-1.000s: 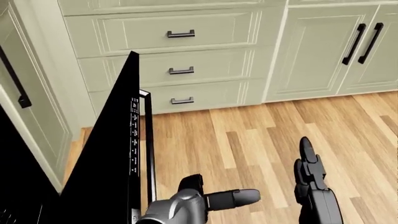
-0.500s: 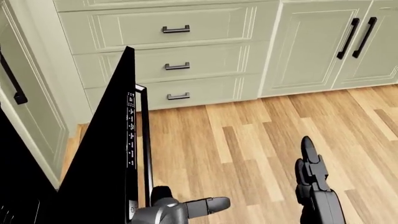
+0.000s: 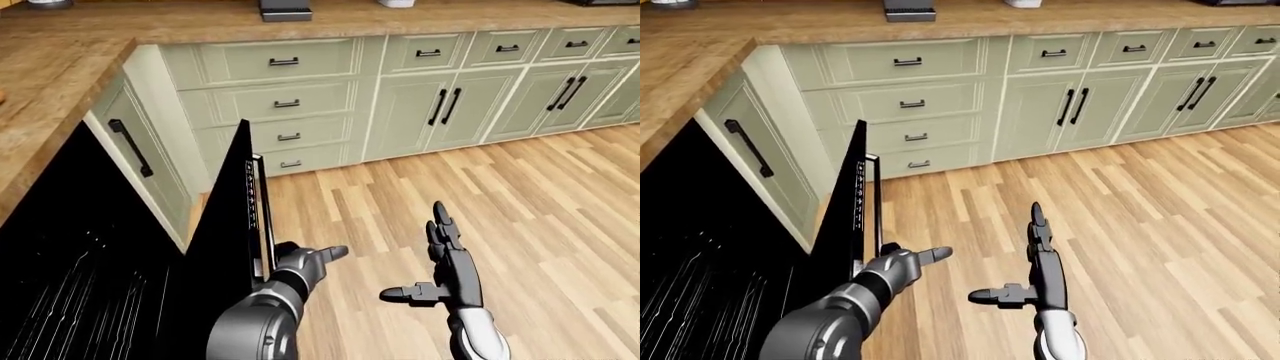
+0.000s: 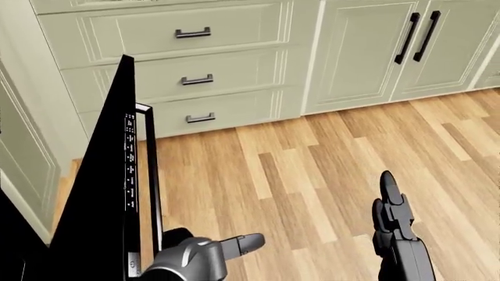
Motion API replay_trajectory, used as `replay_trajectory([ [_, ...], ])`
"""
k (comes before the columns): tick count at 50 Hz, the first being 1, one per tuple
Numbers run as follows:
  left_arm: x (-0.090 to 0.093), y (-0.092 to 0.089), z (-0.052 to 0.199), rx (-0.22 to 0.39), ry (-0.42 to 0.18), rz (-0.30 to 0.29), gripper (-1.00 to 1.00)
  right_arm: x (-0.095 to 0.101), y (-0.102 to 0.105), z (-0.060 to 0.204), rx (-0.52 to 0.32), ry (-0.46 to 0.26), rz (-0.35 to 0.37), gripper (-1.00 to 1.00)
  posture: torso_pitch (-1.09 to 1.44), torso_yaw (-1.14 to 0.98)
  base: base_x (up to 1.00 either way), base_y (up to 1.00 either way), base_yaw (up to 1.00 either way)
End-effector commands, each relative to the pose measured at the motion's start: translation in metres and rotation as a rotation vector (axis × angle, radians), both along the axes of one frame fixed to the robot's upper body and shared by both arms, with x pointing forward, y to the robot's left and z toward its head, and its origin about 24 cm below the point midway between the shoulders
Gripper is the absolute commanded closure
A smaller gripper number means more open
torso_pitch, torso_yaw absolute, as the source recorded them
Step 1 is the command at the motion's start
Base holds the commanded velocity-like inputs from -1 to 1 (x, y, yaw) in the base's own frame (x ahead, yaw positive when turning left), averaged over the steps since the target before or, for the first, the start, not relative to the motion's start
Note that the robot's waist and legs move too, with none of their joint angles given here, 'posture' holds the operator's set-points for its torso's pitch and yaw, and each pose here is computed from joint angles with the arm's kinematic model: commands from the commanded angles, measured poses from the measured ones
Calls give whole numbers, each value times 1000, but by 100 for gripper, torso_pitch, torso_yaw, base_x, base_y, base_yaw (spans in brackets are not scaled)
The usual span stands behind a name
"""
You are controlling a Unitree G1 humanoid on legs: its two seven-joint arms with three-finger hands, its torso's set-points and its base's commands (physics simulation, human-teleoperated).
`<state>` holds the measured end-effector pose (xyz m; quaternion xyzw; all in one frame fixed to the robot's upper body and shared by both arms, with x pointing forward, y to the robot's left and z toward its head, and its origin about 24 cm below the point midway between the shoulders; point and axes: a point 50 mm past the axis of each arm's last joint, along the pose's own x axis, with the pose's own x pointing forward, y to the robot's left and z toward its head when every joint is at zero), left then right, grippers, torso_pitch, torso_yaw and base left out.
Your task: Close the dishwasher door
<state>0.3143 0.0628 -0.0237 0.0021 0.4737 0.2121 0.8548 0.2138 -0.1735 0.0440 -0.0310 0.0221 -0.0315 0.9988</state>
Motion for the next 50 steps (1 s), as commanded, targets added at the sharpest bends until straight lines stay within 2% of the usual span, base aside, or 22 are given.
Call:
replay_trajectory([
  [1,26,20,29,120,-164,79,-100,2,0,16,-9,-86,4,-100,0,0,0,0,0],
  [3,28,23,32,155,-187,95,-100,2,0,18,-10,-86,4,-100,0,0,0,0,0],
  [18,36,33,45,198,-224,158,-100,1,0,17,-10,-88,5,-100,0,0,0,0,0],
  [23,35,36,44,229,-212,181,-100,2,0,17,-10,-87,6,-100,0,0,0,0,0],
  [29,36,39,47,242,-209,196,-100,2,0,18,-9,-87,6,-100,0,0,0,0,0],
  [50,45,54,58,231,-223,238,-100,3,2,18,-11,-86,8,-100,0,0,0,0,0],
])
